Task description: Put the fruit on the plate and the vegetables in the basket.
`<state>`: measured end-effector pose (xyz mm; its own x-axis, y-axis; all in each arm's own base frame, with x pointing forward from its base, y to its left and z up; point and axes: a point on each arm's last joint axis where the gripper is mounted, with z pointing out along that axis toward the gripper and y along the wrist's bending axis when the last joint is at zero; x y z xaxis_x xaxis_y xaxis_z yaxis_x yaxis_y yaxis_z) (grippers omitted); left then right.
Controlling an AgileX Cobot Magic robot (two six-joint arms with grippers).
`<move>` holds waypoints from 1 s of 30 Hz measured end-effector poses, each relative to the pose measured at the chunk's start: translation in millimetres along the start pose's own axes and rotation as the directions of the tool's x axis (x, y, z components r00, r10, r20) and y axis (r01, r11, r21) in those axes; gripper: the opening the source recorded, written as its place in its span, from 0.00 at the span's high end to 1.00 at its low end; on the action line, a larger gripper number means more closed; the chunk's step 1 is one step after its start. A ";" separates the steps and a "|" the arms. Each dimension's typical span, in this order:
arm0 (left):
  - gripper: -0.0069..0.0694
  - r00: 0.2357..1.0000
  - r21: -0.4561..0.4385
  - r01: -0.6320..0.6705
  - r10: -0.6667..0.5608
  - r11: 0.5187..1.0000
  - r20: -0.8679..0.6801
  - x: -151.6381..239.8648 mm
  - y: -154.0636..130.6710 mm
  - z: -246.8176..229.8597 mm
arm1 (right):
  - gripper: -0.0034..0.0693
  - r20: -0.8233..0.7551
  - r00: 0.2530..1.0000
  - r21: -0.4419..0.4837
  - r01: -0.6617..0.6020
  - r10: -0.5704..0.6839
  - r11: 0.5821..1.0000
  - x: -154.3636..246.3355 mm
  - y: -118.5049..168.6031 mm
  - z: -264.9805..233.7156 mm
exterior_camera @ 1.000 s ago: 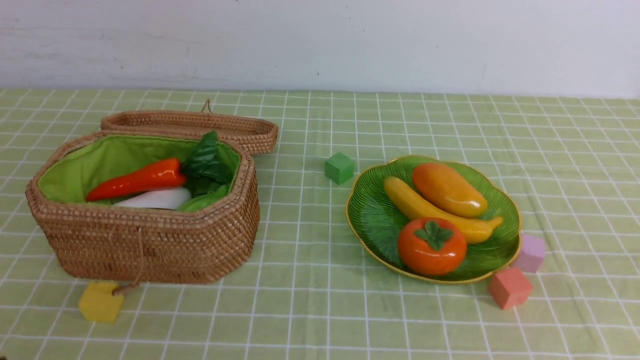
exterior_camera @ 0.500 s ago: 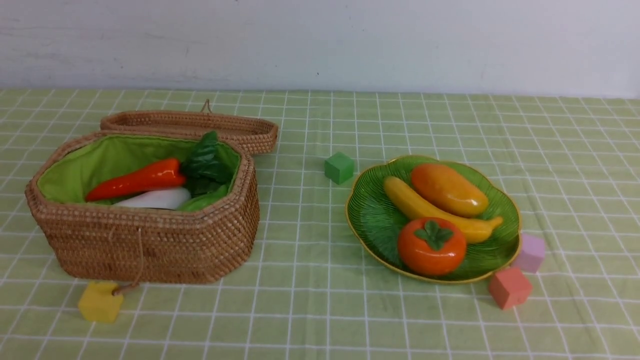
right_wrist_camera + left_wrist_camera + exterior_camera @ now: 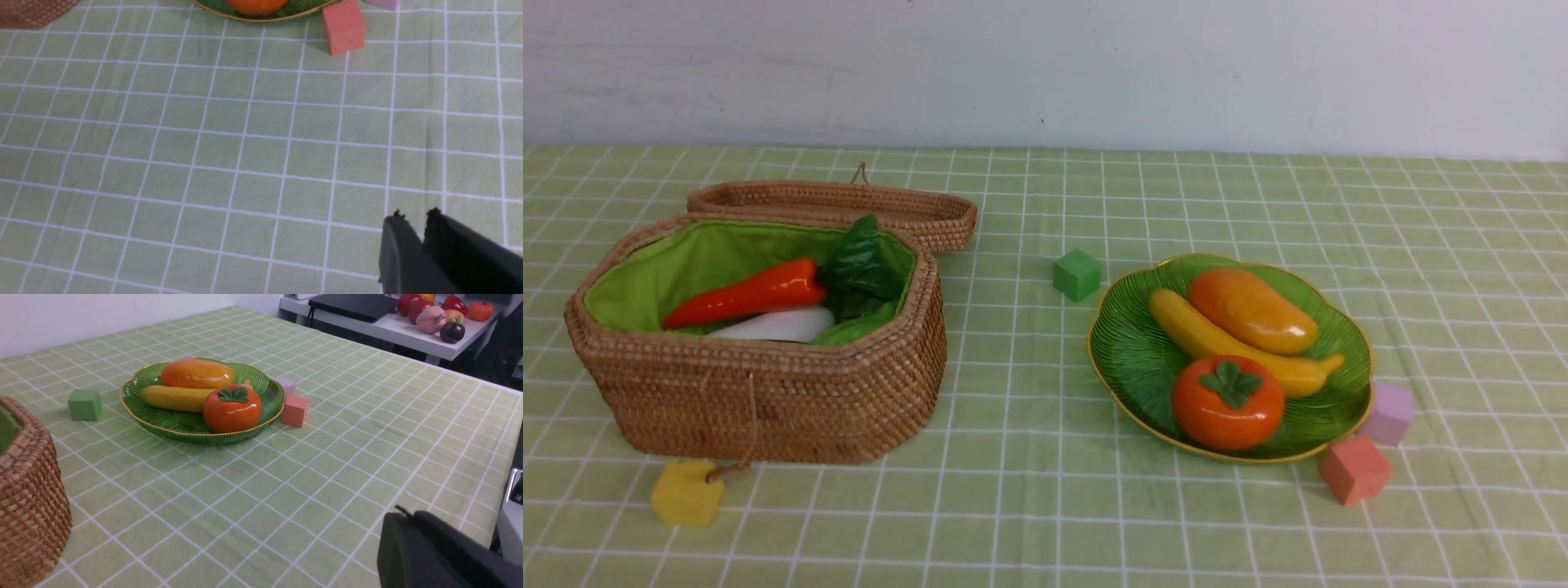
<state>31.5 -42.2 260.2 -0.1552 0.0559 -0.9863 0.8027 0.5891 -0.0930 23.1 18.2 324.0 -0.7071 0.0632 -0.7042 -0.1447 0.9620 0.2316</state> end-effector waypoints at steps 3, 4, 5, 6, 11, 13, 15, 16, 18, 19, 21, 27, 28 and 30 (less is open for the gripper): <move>0.93 1.000 0.000 0.000 0.000 1.000 -0.002 0.2 0.0 0.0 | 0.82 0.063 0.998 0.042 0.015 -0.017 0.999 -1.0 -4.1 0.4; 0.93 1.000 -0.001 0.000 0.000 1.000 -0.005 0.5 0.1 0.0 | 0.84 0.123 0.992 0.062 0.020 -0.028 0.998 -1.6 -6.2 1.3; 0.93 1.000 -0.001 0.000 0.000 1.000 -0.008 0.7 0.1 0.0 | 0.87 0.190 0.981 0.073 0.023 -0.036 0.997 -1.8 -8.1 3.9; 0.93 1.000 -0.002 0.000 0.000 1.000 -0.012 1.2 0.2 0.1 | 0.88 0.239 0.970 0.079 0.025 -0.043 0.997 -1.3 -9.6 8.0; 0.93 1.000 -0.005 0.000 0.000 1.000 -0.026 2.6 0.4 0.1 | 0.98 0.433 0.898 0.102 0.044 -0.085 0.994 32.3 -26.5 48.4; 0.93 0.999 -0.006 0.001 -0.001 1.000 -0.033 3.4 0.6 0.2 | 0.98 0.458 0.885 0.131 0.025 -0.083 0.991 53.5 -35.7 73.3; 0.93 0.999 -0.007 0.002 -0.002 1.000 -0.040 4.1 0.7 0.1 | 0.98 0.436 0.897 0.142 0.013 -0.074 0.990 70.3 -43.5 95.7; 0.93 0.999 -0.007 0.002 -0.002 1.000 -0.041 4.1 0.7 0.1 | 0.98 0.423 0.903 0.145 0.010 -0.071 0.989 77.3 -46.5 104.6; 0.93 0.999 -0.008 0.003 -0.003 1.000 -0.047 4.7 0.8 0.1 | 0.98 0.406 0.912 0.146 -0.001 -0.059 0.989 87.1 -50.7 117.1; 0.93 0.999 -0.009 0.003 -0.004 1.000 -0.052 5.1 0.8 0.1 | 0.98 0.419 0.906 0.142 -0.007 -0.054 0.990 86.5 -50.6 117.1; 0.93 0.998 -0.010 0.003 -0.004 1.000 -0.059 5.8 0.9 0.0 | 0.98 0.425 0.904 0.139 -0.014 -0.046 0.990 86.2 -50.5 117.1; 0.92 0.996 -0.015 0.003 -0.004 1.000 -0.085 8.1 1.3 -0.1 | 0.97 0.429 0.902 0.136 -0.016 -0.044 0.991 86.0 -50.4 117.1; 0.92 0.996 -0.016 0.003 -0.004 1.000 -0.090 8.6 1.4 -0.2 | 0.97 0.430 0.902 0.135 -0.017 -0.042 0.991 85.9 -50.3 117.1; 0.92 0.995 -0.017 0.002 -0.004 1.000 -0.095 9.1 1.5 -0.2 | 0.97 0.431 0.901 0.134 -0.018 -0.042 0.991 86.0 -50.4 117.3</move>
<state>31.2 -40.6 251.2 -0.2125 0.1298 -0.9685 0.7927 0.6025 -0.0932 50.8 6.4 173.1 -0.3333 0.1313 -0.9336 -0.0379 0.9876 0.1524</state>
